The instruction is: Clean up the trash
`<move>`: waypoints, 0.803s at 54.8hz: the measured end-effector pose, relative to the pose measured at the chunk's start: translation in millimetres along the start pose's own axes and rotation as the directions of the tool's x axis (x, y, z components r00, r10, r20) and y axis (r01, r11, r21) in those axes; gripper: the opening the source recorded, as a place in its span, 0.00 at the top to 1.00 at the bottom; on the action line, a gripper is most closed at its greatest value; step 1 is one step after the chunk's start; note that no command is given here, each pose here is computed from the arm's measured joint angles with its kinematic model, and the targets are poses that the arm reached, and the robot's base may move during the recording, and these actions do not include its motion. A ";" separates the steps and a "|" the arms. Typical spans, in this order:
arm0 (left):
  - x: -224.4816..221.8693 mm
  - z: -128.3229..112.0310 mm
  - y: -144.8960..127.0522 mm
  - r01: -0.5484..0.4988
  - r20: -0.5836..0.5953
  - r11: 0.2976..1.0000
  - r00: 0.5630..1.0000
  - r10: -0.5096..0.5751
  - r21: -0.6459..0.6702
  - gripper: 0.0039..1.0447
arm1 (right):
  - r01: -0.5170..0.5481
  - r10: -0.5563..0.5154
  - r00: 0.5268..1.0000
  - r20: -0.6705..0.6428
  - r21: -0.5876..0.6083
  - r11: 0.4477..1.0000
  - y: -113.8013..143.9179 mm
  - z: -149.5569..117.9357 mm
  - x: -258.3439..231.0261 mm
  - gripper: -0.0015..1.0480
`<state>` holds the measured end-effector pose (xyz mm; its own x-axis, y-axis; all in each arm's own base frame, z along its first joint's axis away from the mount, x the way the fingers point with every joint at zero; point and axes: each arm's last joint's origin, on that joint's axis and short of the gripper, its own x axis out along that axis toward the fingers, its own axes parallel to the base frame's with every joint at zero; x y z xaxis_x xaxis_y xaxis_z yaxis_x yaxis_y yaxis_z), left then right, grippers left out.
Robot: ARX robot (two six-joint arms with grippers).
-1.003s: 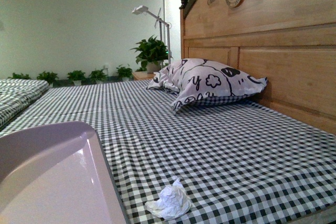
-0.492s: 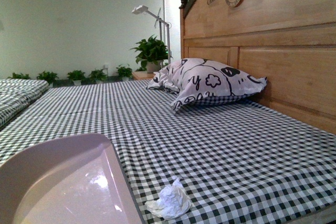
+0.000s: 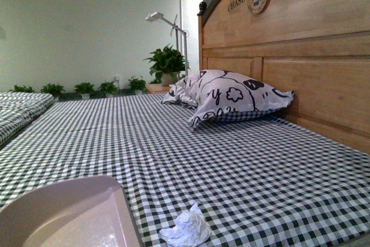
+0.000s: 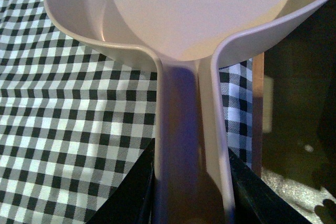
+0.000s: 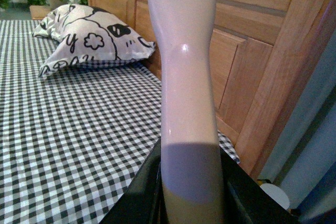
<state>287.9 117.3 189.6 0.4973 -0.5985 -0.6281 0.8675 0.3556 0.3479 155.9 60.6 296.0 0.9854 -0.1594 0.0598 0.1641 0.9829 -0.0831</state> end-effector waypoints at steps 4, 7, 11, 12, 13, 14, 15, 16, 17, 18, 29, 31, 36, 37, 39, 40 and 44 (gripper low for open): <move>1.2 0.1 0.2 0.022 -0.007 1.000 1.000 -0.022 -0.019 0.74 | 0.000 0.000 1.000 0.000 0.000 1.000 0.0 0.0 0.0 0.80; 1.8 -0.3 0.7 0.032 -0.017 0.999 0.999 -0.033 -0.024 0.74 | 0.000 0.000 1.000 0.000 0.000 1.000 0.0 0.0 0.0 0.80; 1.9 -0.7 0.5 0.048 -0.036 0.998 0.998 -0.050 -0.035 0.74 | 0.000 0.000 1.000 0.000 0.000 1.000 0.0 0.0 0.0 0.80; 2.1 -1.0 0.3 0.053 -0.041 0.998 0.998 -0.054 -0.036 0.74 | 0.000 0.000 1.000 0.000 0.000 1.000 0.0 0.0 0.0 0.80; 2.3 -1.3 0.1 0.055 -0.043 0.998 0.997 -0.057 -0.037 0.74 | 0.000 0.000 1.000 0.000 0.000 1.000 0.0 0.0 0.0 0.80; 2.4 -1.5 0.0 0.059 -0.045 0.997 0.997 -0.061 -0.040 0.74 | 0.000 0.000 1.000 0.000 0.000 1.000 0.0 0.0 0.0 0.80; 2.6 -1.8 0.1 0.062 -0.045 0.997 0.997 -0.064 -0.042 0.74 | 0.000 0.000 1.000 0.000 0.000 1.000 0.0 0.0 0.0 0.80; 2.8 -2.0 0.0 0.064 -0.045 0.997 0.997 -0.066 -0.043 0.74 | 0.000 0.000 1.000 0.000 0.000 1.000 0.0 0.0 0.0 0.80; 2.8 -2.0 0.0 0.067 -0.048 0.997 0.997 -0.069 -0.045 0.74 | 0.000 0.000 1.000 0.000 0.000 1.000 0.0 0.0 0.0 0.80; 2.8 -2.1 0.0 0.069 -0.048 0.997 0.996 -0.071 -0.046 0.74 | 0.000 0.000 1.000 0.000 0.000 1.000 0.0 0.0 0.0 0.80; 3.7 -1.7 0.6 0.073 -0.059 0.997 0.995 -0.075 -0.041 0.74 | 0.000 0.000 1.000 0.000 0.000 1.000 0.0 0.0 0.0 0.80; 3.7 -1.8 0.5 0.073 -0.059 0.996 0.995 -0.076 -0.041 0.74 | 0.000 0.000 1.000 0.000 0.000 1.000 0.0 0.0 0.0 0.80; 3.7 -1.7 0.6 0.073 -0.059 0.997 0.995 -0.075 -0.041 0.74 | 0.000 0.000 1.000 0.000 0.000 1.000 0.0 0.0 0.0 0.80; 3.7 -1.7 0.6 0.073 -0.060 0.996 0.995 -0.075 -0.041 0.74 | 0.000 0.000 1.000 0.000 0.000 1.000 0.0 0.0 0.0 0.80; 3.7 -1.7 0.6 0.073 -0.060 0.996 0.995 -0.075 -0.041 0.74 | 0.000 0.000 1.000 0.000 0.000 1.000 0.0 0.0 0.0 0.80; 3.7 -1.7 0.6 0.073 -0.060 0.996 0.995 -0.075 -0.041 0.74 | 0.000 0.000 1.000 0.000 0.000 1.000 0.0 0.0 0.0 0.80; 3.7 -1.7 0.6 0.073 -0.060 0.996 0.995 -0.075 -0.041 0.74 | 0.000 0.000 1.000 0.000 0.000 1.000 0.0 0.0 0.0 0.80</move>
<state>290.2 116.6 186.3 0.4286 -0.5794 -0.6933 0.9002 0.3398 0.2725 155.9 60.7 296.0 0.9855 -0.1590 0.0598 0.1637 0.9830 -0.0831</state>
